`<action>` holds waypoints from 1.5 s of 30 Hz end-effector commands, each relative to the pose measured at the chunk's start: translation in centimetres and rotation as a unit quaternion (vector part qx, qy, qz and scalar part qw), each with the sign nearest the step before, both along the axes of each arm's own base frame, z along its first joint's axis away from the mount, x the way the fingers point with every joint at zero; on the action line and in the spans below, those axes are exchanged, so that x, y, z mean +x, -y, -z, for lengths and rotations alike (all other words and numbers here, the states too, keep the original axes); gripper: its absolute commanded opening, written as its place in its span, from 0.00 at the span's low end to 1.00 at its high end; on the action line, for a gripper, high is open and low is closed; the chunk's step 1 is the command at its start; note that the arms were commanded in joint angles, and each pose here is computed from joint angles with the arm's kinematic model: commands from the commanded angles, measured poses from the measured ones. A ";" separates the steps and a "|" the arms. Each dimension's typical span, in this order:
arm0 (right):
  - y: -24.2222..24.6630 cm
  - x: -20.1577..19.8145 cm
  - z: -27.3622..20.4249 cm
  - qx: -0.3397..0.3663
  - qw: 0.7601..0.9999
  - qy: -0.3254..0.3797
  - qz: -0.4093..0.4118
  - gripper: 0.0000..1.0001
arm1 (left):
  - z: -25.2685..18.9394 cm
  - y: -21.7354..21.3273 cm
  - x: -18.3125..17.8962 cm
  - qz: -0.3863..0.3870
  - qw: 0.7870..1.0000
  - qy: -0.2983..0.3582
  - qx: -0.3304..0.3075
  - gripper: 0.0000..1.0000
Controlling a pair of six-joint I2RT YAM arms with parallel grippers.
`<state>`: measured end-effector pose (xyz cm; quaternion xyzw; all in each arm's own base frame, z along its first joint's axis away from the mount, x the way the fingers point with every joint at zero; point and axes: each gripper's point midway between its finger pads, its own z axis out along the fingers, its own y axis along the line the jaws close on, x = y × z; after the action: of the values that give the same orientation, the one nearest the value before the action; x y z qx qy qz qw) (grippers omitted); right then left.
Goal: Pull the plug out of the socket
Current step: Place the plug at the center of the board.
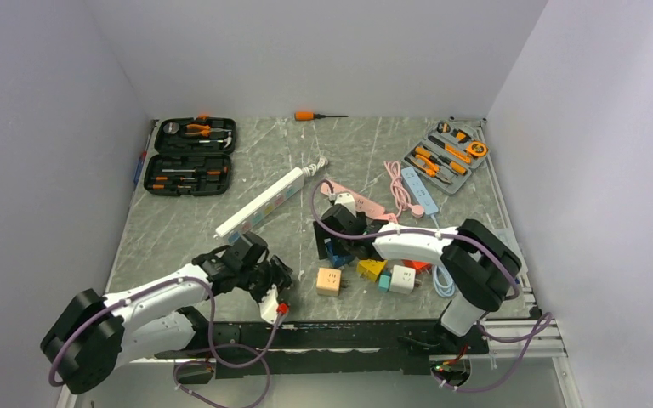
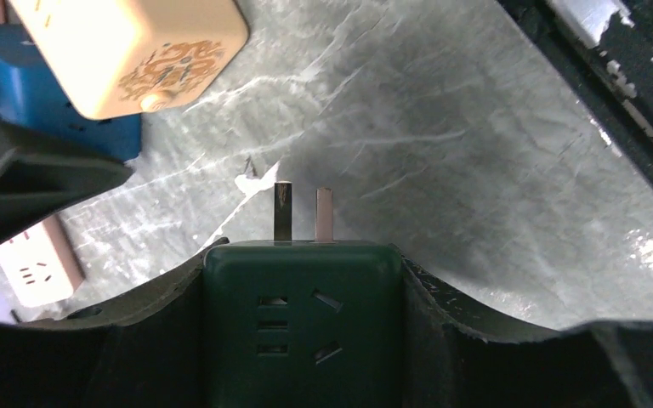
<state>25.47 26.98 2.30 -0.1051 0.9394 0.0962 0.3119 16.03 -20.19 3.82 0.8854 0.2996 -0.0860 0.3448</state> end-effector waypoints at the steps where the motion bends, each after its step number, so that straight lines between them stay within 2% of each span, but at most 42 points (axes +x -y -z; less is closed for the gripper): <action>1: -0.1 1.7 -4.9 0.028 0.998 0.058 0.013 1.00 | -1.3 2.2 0.7 0.011 1.000 0.007 -0.022 0.00; 3: 0.1 2.2 -7.1 0.038 0.996 0.075 0.015 1.00 | -1.2 2.9 0.8 0.013 1.000 0.008 -0.024 0.00; 7: 0.8 2.9 -11.2 0.072 0.992 0.105 0.022 0.98 | -1.2 4.1 1.2 0.014 0.999 0.015 -0.033 0.11; 12: 2.1 3.7 -14.2 0.098 0.987 0.126 0.035 0.96 | -1.6 5.4 1.2 0.005 0.999 0.013 -0.053 0.32; 13: 2.3 3.9 -14.4 0.100 0.986 0.126 0.038 0.96 | -1.4 5.5 1.0 0.006 0.999 0.008 -0.051 0.38; 15: 2.8 4.1 -14.6 0.101 0.986 0.126 0.042 0.96 | -1.1 5.5 0.3 0.008 0.999 -0.002 -0.044 0.59; 19: 3.3 4.1 -14.3 0.107 0.986 0.120 0.048 0.96 | -0.4 5.0 -0.3 0.018 1.000 -0.006 -0.024 0.89; 20: 3.4 4.1 -14.3 0.110 0.986 0.119 0.049 0.96 | -0.4 4.9 -0.2 0.015 1.000 -0.006 -0.019 0.96; 21: 3.5 4.0 -14.2 0.111 0.986 0.116 0.050 0.96 | -0.6 5.0 -0.1 0.012 1.000 -0.010 -0.018 0.99; 28: 4.2 3.7 -14.7 0.117 0.985 0.113 0.057 1.00 | -4.6 4.6 2.3 -0.070 0.997 -0.031 0.005 0.99; 32: 5.0 4.0 -16.2 0.115 0.982 0.134 0.061 1.00 | -8.4 2.3 5.0 -0.128 0.991 -0.048 0.009 0.99; 36: 5.7 4.4 -17.3 0.111 0.981 0.145 0.065 1.00 | -12.1 -1.4 7.9 -0.196 0.981 -0.004 -0.016 0.99; 39: 7.0 5.2 -17.8 0.129 0.979 0.141 0.076 1.00 | -14.5 -4.5 10.9 -0.332 0.943 0.001 -0.010 0.99; 41: 8.7 6.2 -18.1 0.157 0.975 0.123 0.099 1.00 | -16.7 -6.3 13.0 -0.436 0.899 -0.020 -0.019 0.99; 44: 11.4 7.7 -19.3 0.195 0.964 0.123 0.133 1.00 | -18.5 -10.1 15.0 -0.567 0.815 -0.113 -0.043 0.99; 45: 12.1 8.0 -19.7 0.197 0.961 0.130 0.144 1.00 | -18.9 -11.0 15.1 -0.593 0.793 -0.134 -0.044 0.99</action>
<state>32.27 16.21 17.65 0.0533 0.8871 0.1689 0.4263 30.02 -14.50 21.12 0.6679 0.6489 0.0192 0.3640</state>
